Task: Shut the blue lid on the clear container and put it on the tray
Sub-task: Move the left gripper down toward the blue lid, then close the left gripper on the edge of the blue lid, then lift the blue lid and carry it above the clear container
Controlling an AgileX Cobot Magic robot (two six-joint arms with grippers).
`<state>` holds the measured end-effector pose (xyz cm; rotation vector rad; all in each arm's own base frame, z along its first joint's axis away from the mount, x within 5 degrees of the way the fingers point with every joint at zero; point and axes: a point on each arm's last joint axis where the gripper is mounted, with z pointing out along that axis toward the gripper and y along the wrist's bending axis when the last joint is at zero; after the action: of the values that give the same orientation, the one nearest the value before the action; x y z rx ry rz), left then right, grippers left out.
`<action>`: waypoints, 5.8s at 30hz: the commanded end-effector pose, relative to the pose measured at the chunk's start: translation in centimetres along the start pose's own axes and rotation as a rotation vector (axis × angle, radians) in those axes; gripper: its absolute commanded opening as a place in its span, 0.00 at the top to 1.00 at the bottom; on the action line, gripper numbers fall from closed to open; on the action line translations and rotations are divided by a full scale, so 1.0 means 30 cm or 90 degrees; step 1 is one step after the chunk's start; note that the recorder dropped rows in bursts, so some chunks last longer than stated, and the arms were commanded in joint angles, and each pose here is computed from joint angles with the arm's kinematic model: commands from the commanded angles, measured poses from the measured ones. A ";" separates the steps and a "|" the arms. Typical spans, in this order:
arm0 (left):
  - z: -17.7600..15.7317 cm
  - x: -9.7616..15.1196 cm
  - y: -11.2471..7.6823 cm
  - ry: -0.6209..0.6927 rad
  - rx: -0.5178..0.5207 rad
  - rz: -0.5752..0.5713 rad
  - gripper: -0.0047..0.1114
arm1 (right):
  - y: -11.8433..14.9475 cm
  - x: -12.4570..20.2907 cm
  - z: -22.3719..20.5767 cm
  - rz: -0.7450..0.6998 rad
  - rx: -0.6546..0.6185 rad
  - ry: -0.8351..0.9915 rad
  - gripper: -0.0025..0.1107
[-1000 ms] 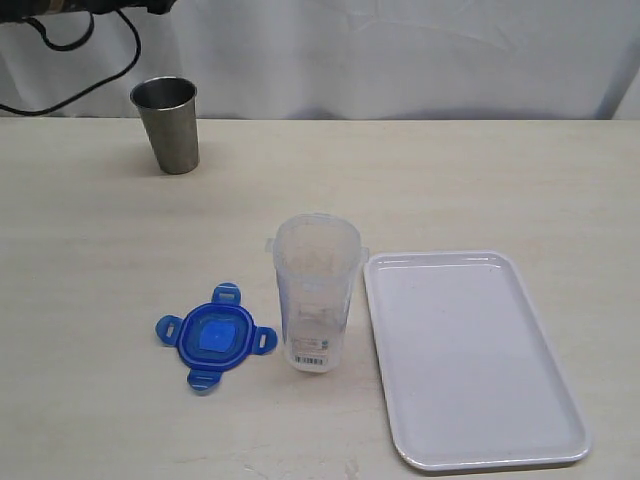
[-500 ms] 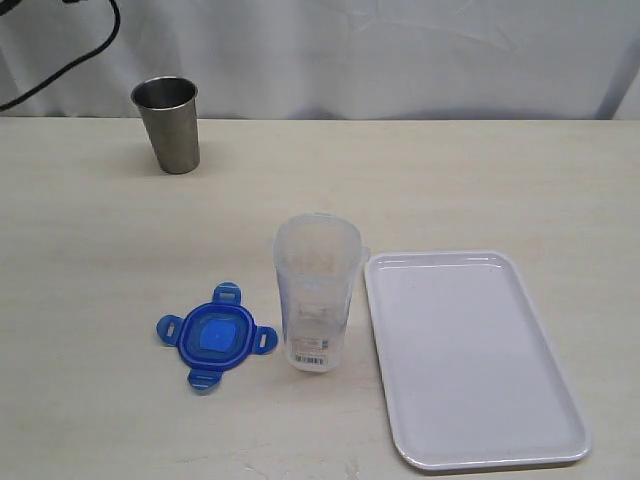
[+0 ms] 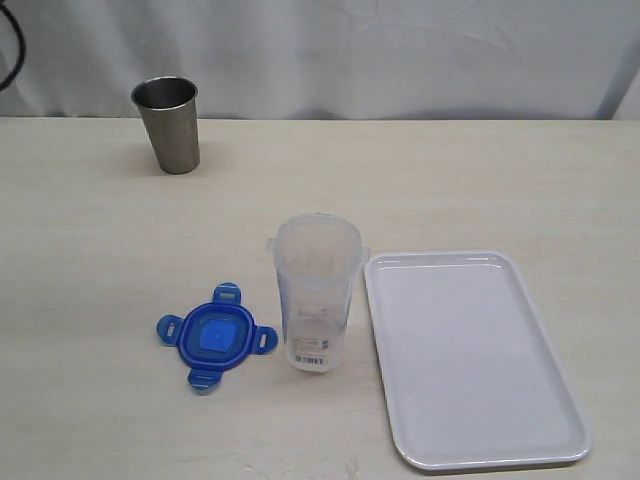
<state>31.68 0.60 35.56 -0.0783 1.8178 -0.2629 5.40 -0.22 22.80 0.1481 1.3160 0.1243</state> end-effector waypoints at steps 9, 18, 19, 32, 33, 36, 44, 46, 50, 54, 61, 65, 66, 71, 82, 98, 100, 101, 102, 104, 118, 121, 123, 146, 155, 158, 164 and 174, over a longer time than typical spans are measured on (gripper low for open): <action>-0.175 0.083 -0.048 0.012 0.049 0.007 0.66 | -0.006 0.036 -0.004 0.061 0.016 0.072 0.94; -0.173 0.205 -0.035 0.080 0.061 0.050 0.66 | -0.007 0.047 -0.005 0.118 0.023 0.095 0.94; -0.172 0.202 -0.025 0.074 0.041 0.067 0.66 | -0.007 0.046 -0.005 0.118 0.023 0.092 0.94; -0.181 0.153 0.199 0.130 -0.439 0.227 0.66 | -0.007 0.032 -0.003 0.118 0.021 0.066 0.94; -0.161 0.155 0.201 0.175 -0.434 0.226 0.66 | -0.007 0.032 -0.003 0.118 0.021 0.066 0.94; -0.076 0.208 0.182 0.341 -0.340 0.137 0.66 | -0.007 0.034 -0.003 0.118 0.021 0.070 0.94; 0.032 0.418 0.026 0.594 0.024 -0.071 0.65 | -0.007 0.040 -0.004 0.114 0.022 0.083 0.94; 0.028 0.473 -0.005 0.607 0.062 -0.071 0.63 | -0.007 0.040 -0.004 0.114 0.022 0.083 0.94; 0.016 0.568 -0.048 0.610 0.078 -0.023 0.49 | -0.007 0.041 -0.004 0.114 0.022 0.086 0.94; 0.024 0.652 -0.073 0.642 0.077 -0.013 0.46 | -0.007 0.042 -0.004 0.114 0.022 0.087 0.94; 0.123 0.825 -0.045 0.688 0.032 -0.004 0.46 | -0.007 0.044 -0.005 0.114 0.023 0.091 0.94; 0.148 0.860 -0.045 0.676 0.053 -0.004 0.46 | -0.007 0.044 -0.005 0.114 0.023 0.092 0.94; 0.154 0.865 -0.047 0.672 0.061 -0.005 0.46 | -0.007 0.044 -0.005 0.114 0.023 0.092 0.94; 0.172 0.884 -0.056 0.658 0.078 -0.042 0.49 | -0.007 0.053 -0.006 0.114 0.024 0.108 0.94; 0.174 0.953 -0.049 0.713 0.083 -0.062 0.84 | -0.007 0.054 -0.006 0.109 0.024 0.111 0.94; 0.155 0.795 -0.066 0.597 0.088 0.010 0.96 | -0.007 0.055 -0.006 0.104 0.024 0.112 0.94; 0.148 0.746 -0.070 0.554 0.080 0.021 0.96 | -0.007 0.055 -0.006 0.104 0.024 0.112 0.94; 0.143 0.718 -0.071 0.529 0.075 0.032 0.96 | -0.007 0.055 -0.006 0.099 0.023 0.112 0.94; 0.136 0.690 -0.073 0.506 0.073 0.047 0.96 | -0.007 0.055 -0.006 0.098 0.023 0.112 0.94; 0.119 0.632 -0.077 0.458 0.067 0.077 0.96 | -0.007 0.055 -0.006 0.098 0.023 0.112 0.94; -0.028 0.263 -0.162 0.193 0.115 0.232 0.96 | -0.007 0.055 -0.006 0.098 0.023 0.112 0.94; -0.045 0.206 -0.187 0.167 0.147 0.279 0.96 | -0.007 0.055 -0.006 0.098 0.023 0.112 0.94; -0.049 0.181 -0.205 0.162 0.175 0.311 0.96 | -0.007 0.055 -0.006 0.098 0.023 0.112 0.94; -0.069 0.268 -0.601 -0.075 0.338 0.945 0.96 | -0.007 0.049 -0.005 0.085 0.021 0.100 0.94; -0.091 0.273 -0.656 -0.139 0.326 0.995 0.96 | -0.007 0.043 -0.004 0.079 0.020 0.087 0.94; -0.079 0.265 -0.655 -0.153 0.296 0.984 0.96 | -0.007 0.042 -0.004 0.079 0.020 0.086 0.94; -0.055 0.252 -0.650 -0.171 0.235 0.945 0.96 | -0.007 0.043 -0.005 0.076 0.020 0.087 0.94; 0.052 0.239 -0.536 -0.117 -0.156 0.936 0.96 | -0.007 0.043 -0.005 0.076 0.020 0.087 0.94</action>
<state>29.13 -17.24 33.04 1.0026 1.2331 0.8163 5.64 -0.20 21.38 0.2635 1.4627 0.2308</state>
